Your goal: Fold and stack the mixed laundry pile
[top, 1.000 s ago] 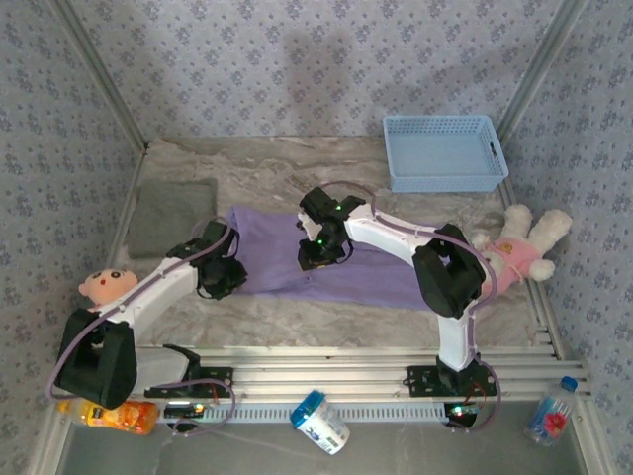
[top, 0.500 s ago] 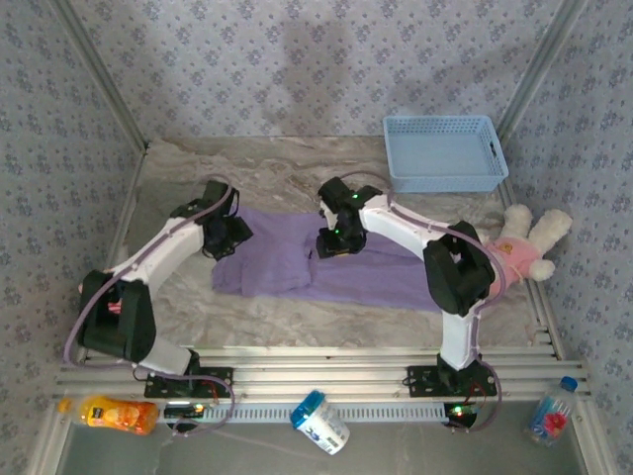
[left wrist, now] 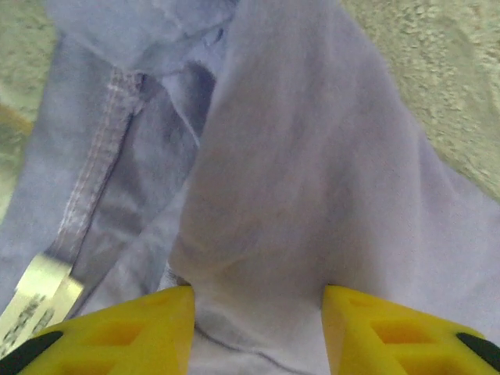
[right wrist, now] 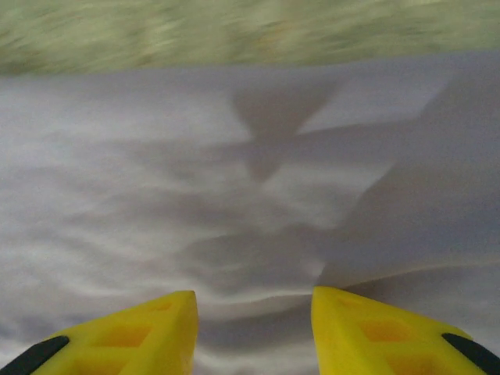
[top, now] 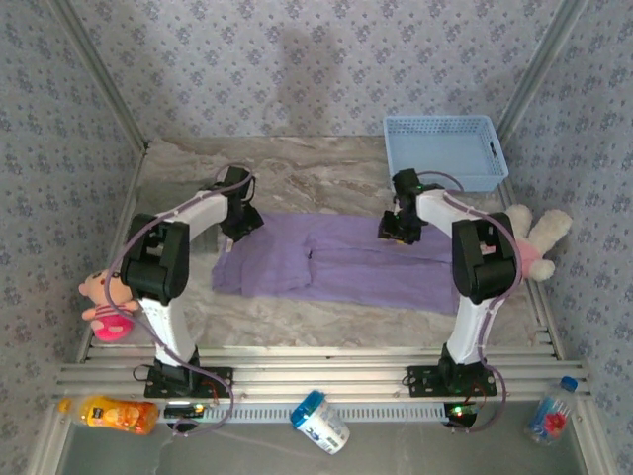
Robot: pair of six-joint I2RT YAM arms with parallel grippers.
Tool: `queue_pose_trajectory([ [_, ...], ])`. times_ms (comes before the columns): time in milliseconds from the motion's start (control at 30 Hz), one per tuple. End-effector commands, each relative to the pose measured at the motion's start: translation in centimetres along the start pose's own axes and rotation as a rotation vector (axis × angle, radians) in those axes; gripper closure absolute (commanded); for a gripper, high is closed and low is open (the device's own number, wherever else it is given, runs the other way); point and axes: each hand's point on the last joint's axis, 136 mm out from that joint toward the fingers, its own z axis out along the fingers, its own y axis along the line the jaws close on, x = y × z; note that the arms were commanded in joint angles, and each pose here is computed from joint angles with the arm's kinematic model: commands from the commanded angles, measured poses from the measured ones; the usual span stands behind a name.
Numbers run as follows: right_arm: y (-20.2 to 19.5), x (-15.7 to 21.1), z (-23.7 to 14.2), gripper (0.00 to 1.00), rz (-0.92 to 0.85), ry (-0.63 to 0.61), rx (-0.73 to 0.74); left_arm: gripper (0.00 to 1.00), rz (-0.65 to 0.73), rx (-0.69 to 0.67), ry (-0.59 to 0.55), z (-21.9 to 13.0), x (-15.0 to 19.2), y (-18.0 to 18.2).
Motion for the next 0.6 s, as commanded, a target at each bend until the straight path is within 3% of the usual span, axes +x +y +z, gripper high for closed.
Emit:
queue_pose_trajectory([
  [0, -2.5, 0.6, 1.0, 0.56, 0.074, 0.022, 0.031, 0.54, -0.022, -0.125, 0.044, 1.9, 0.0, 2.5],
  [267, -6.7, 2.3, 1.5, 0.56, 0.166, 0.044, 0.064, 0.56, 0.019, -0.308, 0.119, 4.6, -1.1, 5.1],
  [433, -5.3, 0.9, 0.1, 0.56, 0.129, 0.002, -0.012, 0.54, 0.073, -0.201, 0.125, 3.5, -2.6, 1.6],
  [567, -3.0, -0.1, -2.2, 0.56, 0.085, -0.035, -0.078, 0.44, 0.15, -0.065, 0.12, 0.0, -3.0, -2.5],
])
